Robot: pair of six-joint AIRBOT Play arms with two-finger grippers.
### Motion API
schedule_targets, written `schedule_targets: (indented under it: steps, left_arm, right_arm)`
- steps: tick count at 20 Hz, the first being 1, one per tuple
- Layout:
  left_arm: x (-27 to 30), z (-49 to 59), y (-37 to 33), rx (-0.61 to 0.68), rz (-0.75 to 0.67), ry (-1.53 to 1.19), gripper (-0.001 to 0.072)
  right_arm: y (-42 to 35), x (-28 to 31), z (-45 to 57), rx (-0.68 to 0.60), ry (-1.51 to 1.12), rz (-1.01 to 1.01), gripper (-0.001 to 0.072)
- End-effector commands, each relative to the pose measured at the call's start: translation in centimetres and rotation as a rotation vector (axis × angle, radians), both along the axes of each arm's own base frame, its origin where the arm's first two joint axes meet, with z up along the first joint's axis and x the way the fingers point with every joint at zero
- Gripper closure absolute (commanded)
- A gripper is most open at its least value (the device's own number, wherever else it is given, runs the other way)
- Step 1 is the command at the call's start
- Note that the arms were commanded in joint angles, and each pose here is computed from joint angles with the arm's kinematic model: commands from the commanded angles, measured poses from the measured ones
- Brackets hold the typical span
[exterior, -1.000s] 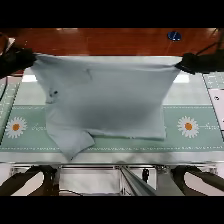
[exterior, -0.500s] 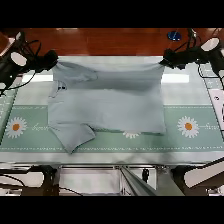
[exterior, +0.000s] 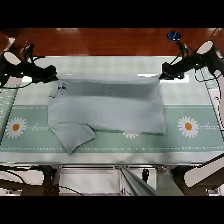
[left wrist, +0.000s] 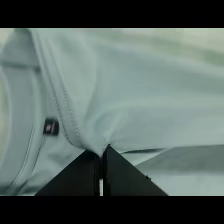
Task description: Fold the shirts.
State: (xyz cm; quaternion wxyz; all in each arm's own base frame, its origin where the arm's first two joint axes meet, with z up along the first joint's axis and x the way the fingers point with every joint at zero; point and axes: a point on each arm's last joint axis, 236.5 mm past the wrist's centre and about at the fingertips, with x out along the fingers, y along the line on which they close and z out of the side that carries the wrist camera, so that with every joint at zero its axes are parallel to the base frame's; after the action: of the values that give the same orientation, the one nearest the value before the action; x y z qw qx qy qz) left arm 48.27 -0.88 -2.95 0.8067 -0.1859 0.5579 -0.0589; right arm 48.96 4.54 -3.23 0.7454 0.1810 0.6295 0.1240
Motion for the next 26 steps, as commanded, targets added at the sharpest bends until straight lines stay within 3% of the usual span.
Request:
schedule_targets:
  steps: [1, 5, 6, 7, 8, 10, 13, 16, 19, 22, 24, 26]
  left_arm:
    - [-3.4, -2.5, 0.2, -0.001, -0.085, 0.156, 0.0687]
    - [-4.4, -4.5, -0.5, -0.017, -0.104, 0.229, 0.0686]
    - [-4.5, -4.6, -0.6, -0.024, -0.094, 0.241, 0.0628]
    - [-4.9, -4.5, -0.7, -0.034, -0.073, 0.263, 0.0325]
    - [-5.5, -4.4, -0.8, -0.038, -0.077, 0.293, 0.0197]
    - [-7.5, -3.8, -0.1, -0.027, -0.105, 0.366, 0.0197]
    - [-10.5, -1.5, 1.8, -0.009, -0.109, 0.379, 0.0197]
    - [-15.6, -1.0, 4.5, -0.008, -0.051, 0.340, 0.0197]
    - [-22.7, -2.8, 6.0, -0.094, 0.101, 0.359, 0.0198]
    - [-25.5, -4.5, 5.4, -0.203, 0.268, 0.312, 0.0198]
    - [-26.0, -4.8, 3.1, -0.299, 0.265, 0.301, 0.0198]
    - [-26.6, -5.4, 0.9, -0.337, 0.223, 0.318, 0.0198]
  right_arm:
    - [-1.3, -3.3, -1.9, -0.063, 0.132, 0.039, 0.0687]
    - [-0.4, -5.1, -4.0, -0.024, 0.196, 0.032, 0.0686]
    - [-0.1, -5.2, -4.2, -0.007, 0.203, 0.022, 0.0640]
    - [0.4, -5.5, -4.2, 0.015, 0.216, 0.020, 0.0370]
    - [0.8, -5.9, -3.8, 0.031, 0.225, 0.039, 0.0297]
    - [0.1, -7.2, -2.5, 0.020, 0.249, 0.056, 0.0296]
    - [-4.3, -9.0, 0.7, -0.109, 0.222, 0.038, 0.0296]
    - [-7.7, -10.6, 3.1, -0.146, 0.075, -0.129, 0.0296]
    - [-6.4, -14.2, 2.1, -0.059, -0.036, -0.274, 0.0297]
    - [-2.1, -18.1, 0.3, 0.095, -0.045, -0.340, 0.0296]
    - [0.8, -19.6, -0.1, 0.207, -0.043, -0.310, 0.0296]
    - [1.7, -20.7, -1.0, 0.238, -0.015, -0.304, 0.0296]
